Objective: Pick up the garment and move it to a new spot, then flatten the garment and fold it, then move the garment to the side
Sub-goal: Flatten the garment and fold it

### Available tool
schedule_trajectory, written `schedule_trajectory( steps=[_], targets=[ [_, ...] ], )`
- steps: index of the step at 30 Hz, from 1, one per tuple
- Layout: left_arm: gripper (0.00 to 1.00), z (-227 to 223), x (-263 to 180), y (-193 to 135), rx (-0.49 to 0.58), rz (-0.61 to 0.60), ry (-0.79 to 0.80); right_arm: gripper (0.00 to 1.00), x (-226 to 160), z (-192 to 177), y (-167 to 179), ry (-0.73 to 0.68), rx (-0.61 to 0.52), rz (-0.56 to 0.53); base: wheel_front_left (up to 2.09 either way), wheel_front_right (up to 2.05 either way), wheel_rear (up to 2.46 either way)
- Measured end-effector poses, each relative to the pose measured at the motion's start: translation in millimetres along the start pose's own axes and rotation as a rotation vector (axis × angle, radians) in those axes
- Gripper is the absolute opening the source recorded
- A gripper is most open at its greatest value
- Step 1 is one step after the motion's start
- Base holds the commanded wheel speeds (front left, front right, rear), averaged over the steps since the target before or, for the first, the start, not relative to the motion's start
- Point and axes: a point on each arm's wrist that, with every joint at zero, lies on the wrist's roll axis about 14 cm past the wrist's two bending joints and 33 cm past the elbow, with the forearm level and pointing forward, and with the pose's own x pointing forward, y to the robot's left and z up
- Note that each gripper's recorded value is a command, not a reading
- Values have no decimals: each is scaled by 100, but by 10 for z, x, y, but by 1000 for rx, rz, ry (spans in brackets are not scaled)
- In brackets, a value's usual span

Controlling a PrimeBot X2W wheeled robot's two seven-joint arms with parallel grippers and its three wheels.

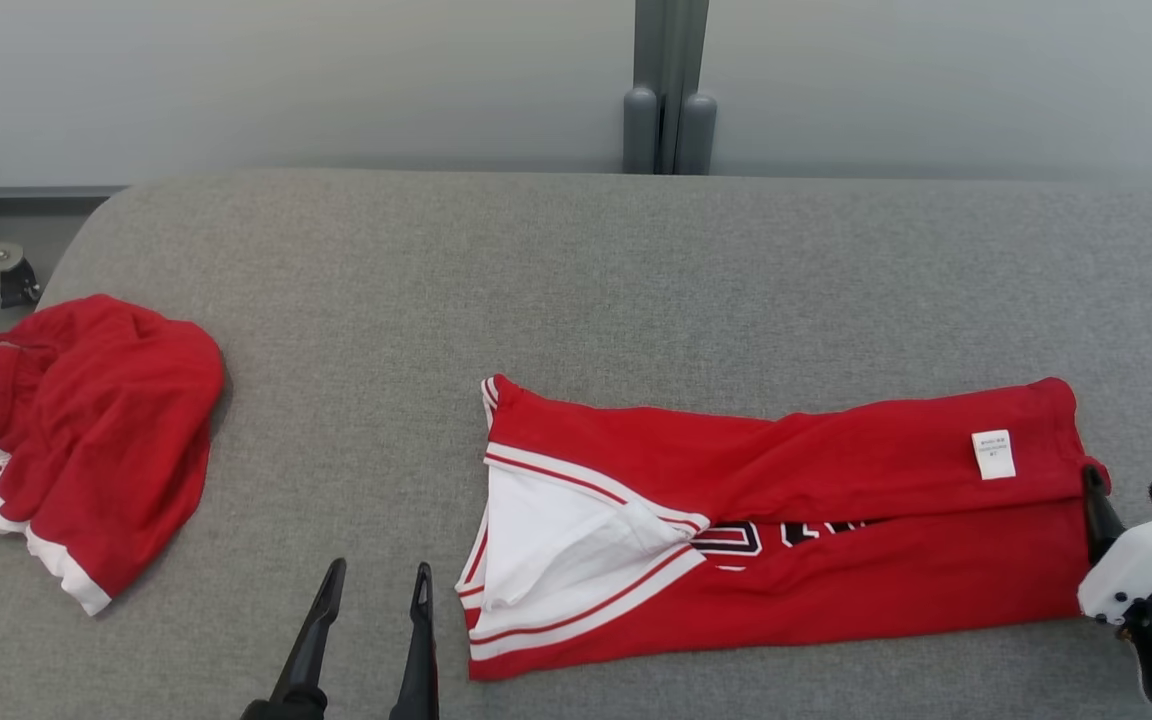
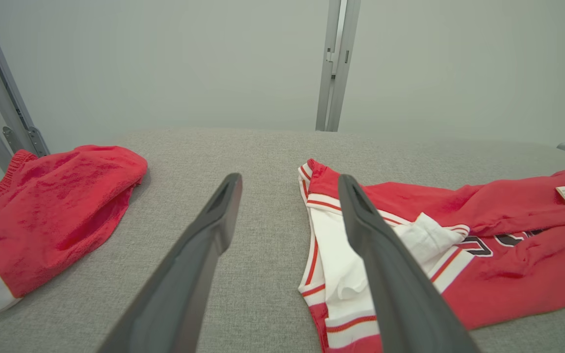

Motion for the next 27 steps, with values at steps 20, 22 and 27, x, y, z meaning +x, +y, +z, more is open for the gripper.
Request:
schedule_trajectory(
  steps=[20,22,27],
  targets=[
    [100,-101,143,46,-18,4,34,0,173,-526,-120,254,0,-57,0,0,0],
    [100,-105,162,32,-19,-2,35,0,167,-473,-214,236,-14,-74,0,0,0],
    [100,-115,249,-4,-13,-24,36,0,174,-157,-638,158,-65,-151,0,0,0]
  ],
)
